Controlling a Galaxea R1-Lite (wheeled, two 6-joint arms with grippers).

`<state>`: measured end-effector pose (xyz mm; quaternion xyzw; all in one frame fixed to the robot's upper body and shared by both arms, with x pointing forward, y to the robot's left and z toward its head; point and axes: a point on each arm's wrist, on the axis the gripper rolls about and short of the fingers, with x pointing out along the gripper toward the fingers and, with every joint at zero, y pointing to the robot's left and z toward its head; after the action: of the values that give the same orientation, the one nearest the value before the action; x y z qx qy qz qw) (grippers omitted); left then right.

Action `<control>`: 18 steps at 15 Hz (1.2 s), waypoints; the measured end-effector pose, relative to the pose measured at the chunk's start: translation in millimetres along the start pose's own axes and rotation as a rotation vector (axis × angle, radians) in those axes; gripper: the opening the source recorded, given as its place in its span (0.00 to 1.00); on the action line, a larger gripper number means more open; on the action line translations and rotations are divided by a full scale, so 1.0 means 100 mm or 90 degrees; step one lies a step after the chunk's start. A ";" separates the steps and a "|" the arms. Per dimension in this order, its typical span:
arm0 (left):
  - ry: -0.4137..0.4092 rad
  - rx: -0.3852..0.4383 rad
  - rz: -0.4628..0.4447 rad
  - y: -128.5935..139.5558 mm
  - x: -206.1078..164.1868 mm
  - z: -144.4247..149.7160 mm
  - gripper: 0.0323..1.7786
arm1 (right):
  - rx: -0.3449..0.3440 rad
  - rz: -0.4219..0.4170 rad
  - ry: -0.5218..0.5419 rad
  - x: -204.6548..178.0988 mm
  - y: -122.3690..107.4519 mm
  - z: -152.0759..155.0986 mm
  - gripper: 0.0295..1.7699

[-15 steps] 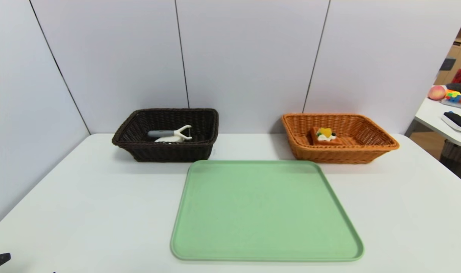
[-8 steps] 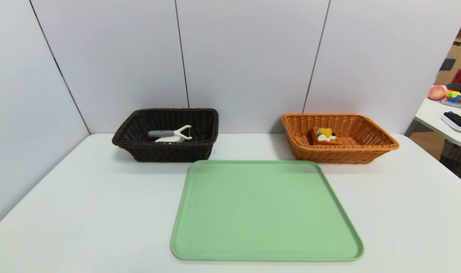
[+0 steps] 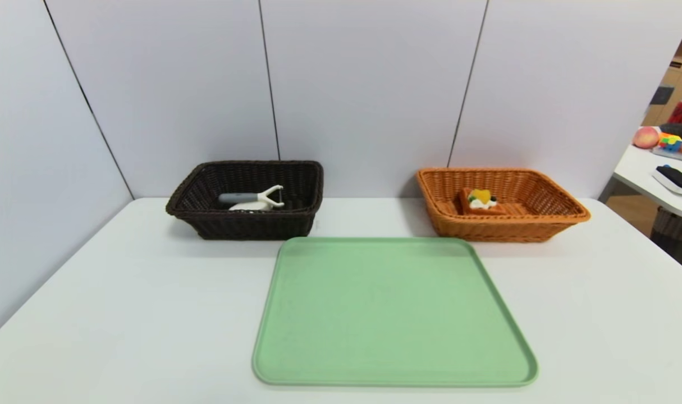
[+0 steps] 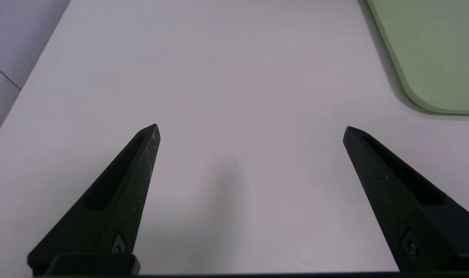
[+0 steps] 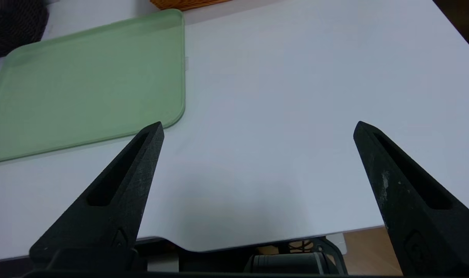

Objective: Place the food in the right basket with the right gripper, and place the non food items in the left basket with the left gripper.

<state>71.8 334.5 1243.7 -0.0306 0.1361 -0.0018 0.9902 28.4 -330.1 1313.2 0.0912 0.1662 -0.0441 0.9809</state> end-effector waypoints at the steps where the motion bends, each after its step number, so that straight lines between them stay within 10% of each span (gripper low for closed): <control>1: 0.002 0.011 0.003 0.00 0.00 -0.04 0.95 | 0.000 0.012 0.005 0.01 0.00 -0.03 0.96; 18: -0.058 0.020 -0.026 0.01 -0.05 -0.41 0.95 | -0.064 0.101 -0.087 0.20 -0.15 -0.56 0.96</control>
<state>55.9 332.7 1206.1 -0.0182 0.0901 -0.0231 0.9955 27.4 -334.7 1252.0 0.0515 0.0929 0.0362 0.9937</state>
